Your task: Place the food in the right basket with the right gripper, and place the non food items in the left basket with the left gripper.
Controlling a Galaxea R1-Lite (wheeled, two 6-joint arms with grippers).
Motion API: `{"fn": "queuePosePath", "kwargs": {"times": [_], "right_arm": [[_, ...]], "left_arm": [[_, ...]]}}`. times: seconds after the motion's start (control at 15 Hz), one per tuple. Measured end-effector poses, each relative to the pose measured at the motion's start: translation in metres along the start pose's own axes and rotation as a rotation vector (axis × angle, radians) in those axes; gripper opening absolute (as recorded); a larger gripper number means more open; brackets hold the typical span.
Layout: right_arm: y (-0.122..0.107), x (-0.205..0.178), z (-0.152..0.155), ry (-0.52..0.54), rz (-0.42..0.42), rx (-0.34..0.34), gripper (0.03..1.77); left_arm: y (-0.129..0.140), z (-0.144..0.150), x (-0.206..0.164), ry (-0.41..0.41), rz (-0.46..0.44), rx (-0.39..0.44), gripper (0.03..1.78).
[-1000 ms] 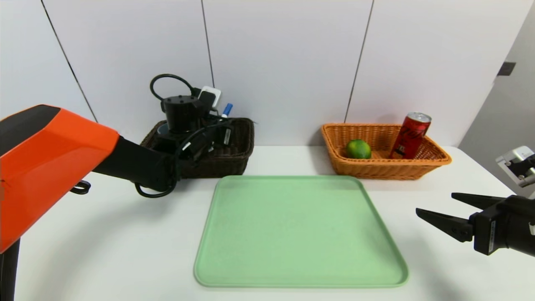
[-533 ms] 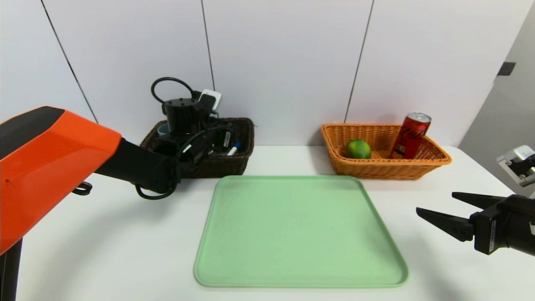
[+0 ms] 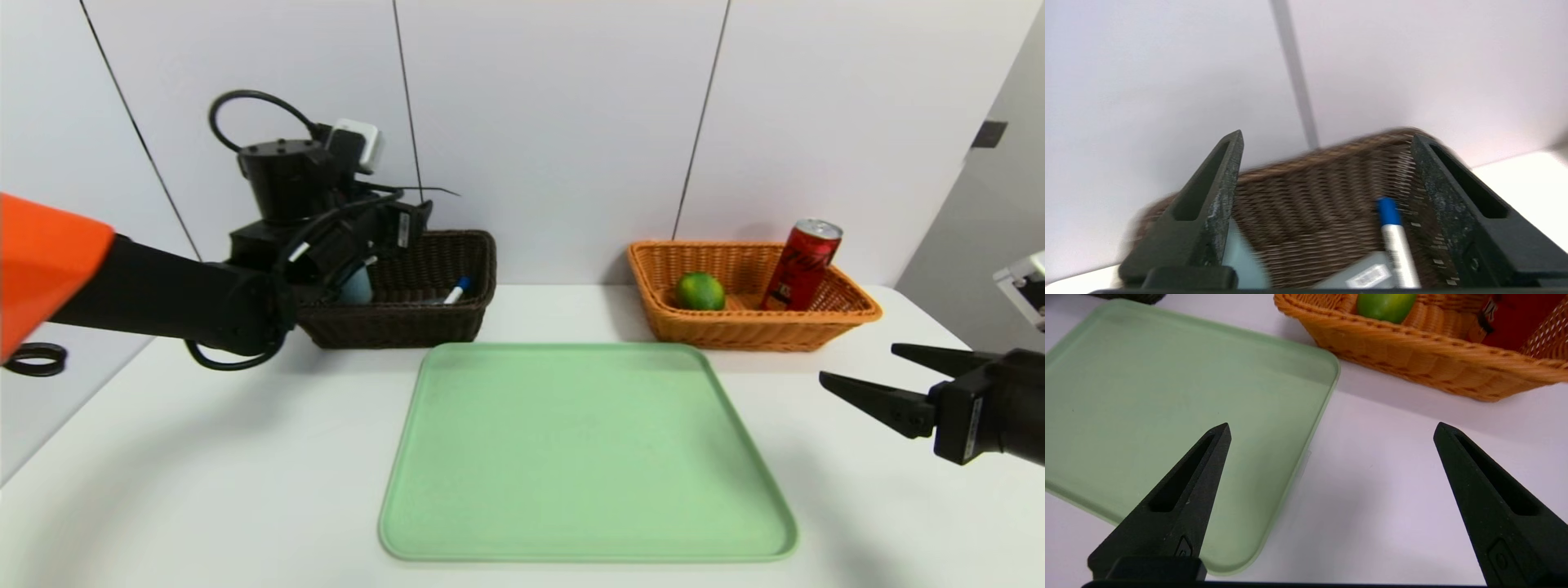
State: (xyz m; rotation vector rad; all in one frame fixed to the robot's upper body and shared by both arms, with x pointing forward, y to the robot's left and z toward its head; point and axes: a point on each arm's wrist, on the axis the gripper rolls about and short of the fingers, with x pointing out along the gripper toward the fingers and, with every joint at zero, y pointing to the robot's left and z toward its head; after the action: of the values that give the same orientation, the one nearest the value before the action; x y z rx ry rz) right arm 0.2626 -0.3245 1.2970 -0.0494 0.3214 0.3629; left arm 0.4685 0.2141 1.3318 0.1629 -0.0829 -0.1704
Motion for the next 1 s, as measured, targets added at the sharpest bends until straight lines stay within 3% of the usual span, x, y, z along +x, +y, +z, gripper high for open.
{"fn": "queuePosePath", "kwargs": {"times": [0.13, 0.4, 0.6, 1.0], "right_arm": [[-0.003, -0.005, 0.011, -0.048, -0.024, -0.011, 1.71], [0.003, -0.029, 0.019, -0.123, -0.038, -0.033, 1.71], [0.015, -0.057, 0.009, -0.140, -0.035, -0.029, 1.71], [0.044, -0.124, -0.034, -0.136, -0.021, 0.041, 1.71]], "left_arm": [[0.035, 0.015, -0.022, -0.002, 0.080, 0.003, 1.51], [0.092, 0.022, -0.097, 0.072, 0.240, 0.012, 1.59], [0.096, 0.012, -0.165, 0.120, 0.291, 0.012, 1.63], [0.073, -0.028, -0.277, 0.147, 0.308, -0.013, 1.67]]}}
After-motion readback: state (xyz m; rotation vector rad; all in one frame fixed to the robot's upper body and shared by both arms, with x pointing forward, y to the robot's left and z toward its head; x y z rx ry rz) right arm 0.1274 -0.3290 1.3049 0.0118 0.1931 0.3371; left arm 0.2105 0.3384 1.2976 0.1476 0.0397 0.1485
